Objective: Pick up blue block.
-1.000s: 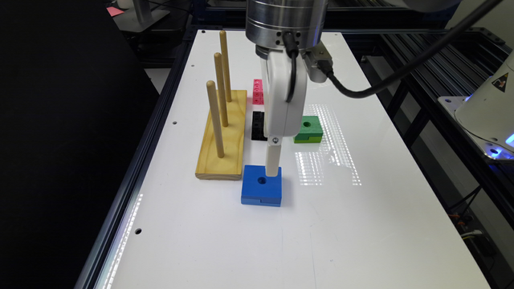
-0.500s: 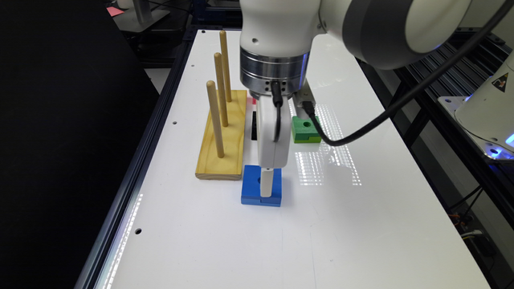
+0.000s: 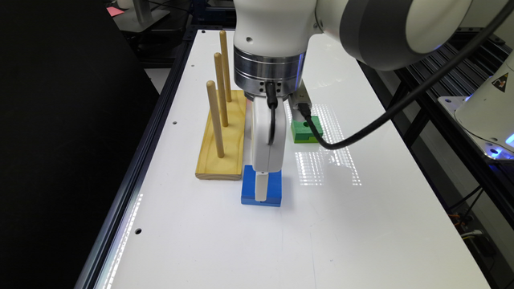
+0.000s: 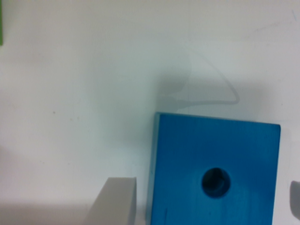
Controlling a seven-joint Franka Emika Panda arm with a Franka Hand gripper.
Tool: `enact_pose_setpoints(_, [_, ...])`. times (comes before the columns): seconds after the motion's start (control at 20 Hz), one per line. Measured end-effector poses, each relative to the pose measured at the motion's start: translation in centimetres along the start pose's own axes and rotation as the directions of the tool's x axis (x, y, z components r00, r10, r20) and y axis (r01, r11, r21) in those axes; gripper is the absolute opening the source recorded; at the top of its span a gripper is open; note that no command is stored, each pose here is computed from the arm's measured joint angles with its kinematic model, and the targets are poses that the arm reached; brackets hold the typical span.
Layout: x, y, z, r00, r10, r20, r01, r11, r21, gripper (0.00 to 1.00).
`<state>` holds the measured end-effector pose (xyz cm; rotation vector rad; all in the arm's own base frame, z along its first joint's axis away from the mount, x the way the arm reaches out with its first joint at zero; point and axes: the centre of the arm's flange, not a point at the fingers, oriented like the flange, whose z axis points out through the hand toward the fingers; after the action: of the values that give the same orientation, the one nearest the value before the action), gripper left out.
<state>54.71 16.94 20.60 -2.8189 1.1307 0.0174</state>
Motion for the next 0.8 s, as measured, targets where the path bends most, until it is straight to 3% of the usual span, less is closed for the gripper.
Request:
enact_pose_setpoints(0.35, [-0.12, -0.1, 0.0, 0.999999, -0.0011, 0.0002, 0.0011, 0.999999, 0.0, 1.0])
enact_pose_setpoints(0.5, [-0.13, 0.1, 0.7, 0.999972, 0.0008, 0.0074, -0.0007, 0.999979, -0.0065, 1.0])
enact_pose_setpoints(0.65, [0.0, 0.4, 2.5, 0.999868, 0.0013, 0.0162, -0.0012, 0.999963, -0.0085, 1.0])
enact_pose_setpoints(0.7, [0.09, 0.5, 3.0, 0.999842, 0.0011, 0.0177, -0.001, 0.999962, -0.0087, 1.0])
enact_pose_setpoints(0.8, [0.3, 0.1, 3.0, 0.999887, 0.0016, 0.0149, -0.0015, 0.999982, -0.0058, 1.0])
